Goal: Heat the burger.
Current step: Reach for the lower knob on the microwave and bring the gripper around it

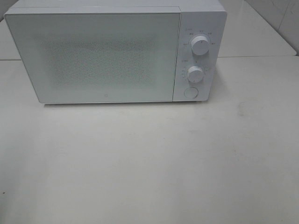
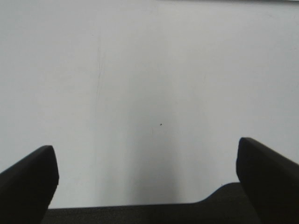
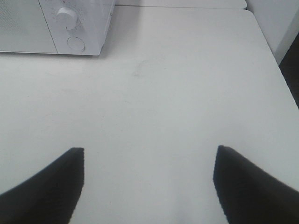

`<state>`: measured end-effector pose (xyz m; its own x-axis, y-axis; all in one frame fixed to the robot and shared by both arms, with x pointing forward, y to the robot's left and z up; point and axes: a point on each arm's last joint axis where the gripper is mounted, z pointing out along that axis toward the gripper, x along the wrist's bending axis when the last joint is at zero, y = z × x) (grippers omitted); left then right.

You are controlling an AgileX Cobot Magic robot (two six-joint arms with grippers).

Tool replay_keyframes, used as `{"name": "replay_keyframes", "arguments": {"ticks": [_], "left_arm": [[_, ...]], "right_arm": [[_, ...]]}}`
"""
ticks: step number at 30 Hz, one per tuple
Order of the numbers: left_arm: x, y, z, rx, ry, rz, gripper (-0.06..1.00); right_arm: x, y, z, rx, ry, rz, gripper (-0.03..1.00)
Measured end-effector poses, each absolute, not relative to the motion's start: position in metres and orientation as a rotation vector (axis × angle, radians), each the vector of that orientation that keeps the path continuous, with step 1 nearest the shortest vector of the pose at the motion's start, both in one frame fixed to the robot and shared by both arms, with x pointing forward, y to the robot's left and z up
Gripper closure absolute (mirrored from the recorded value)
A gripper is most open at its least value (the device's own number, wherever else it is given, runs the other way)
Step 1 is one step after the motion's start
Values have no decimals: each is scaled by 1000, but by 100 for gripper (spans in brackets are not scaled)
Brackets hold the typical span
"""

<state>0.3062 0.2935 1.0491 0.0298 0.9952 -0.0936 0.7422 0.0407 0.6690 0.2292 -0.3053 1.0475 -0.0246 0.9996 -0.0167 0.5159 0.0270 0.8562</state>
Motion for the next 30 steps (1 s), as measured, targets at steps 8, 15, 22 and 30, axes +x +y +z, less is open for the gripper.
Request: {"name": "replay_keyframes", "arguments": {"ticks": [8,15,22,30], "left_arm": [[278,293,1049,1700,1685,686,-3],[257,293,1053,1625,1594,790,-3],[236,292,1054,1544,1495,889,-3],[234,292,1054,1538,1488,900,-3]], "right_arm": [[229,-305,1048,1568,1623,899,23],[229,-305,1048,1568,1623,899,23],[229,-305,1048,1568,1623,899,23],[229,-305,1048,1568,1623,899,23]]}}
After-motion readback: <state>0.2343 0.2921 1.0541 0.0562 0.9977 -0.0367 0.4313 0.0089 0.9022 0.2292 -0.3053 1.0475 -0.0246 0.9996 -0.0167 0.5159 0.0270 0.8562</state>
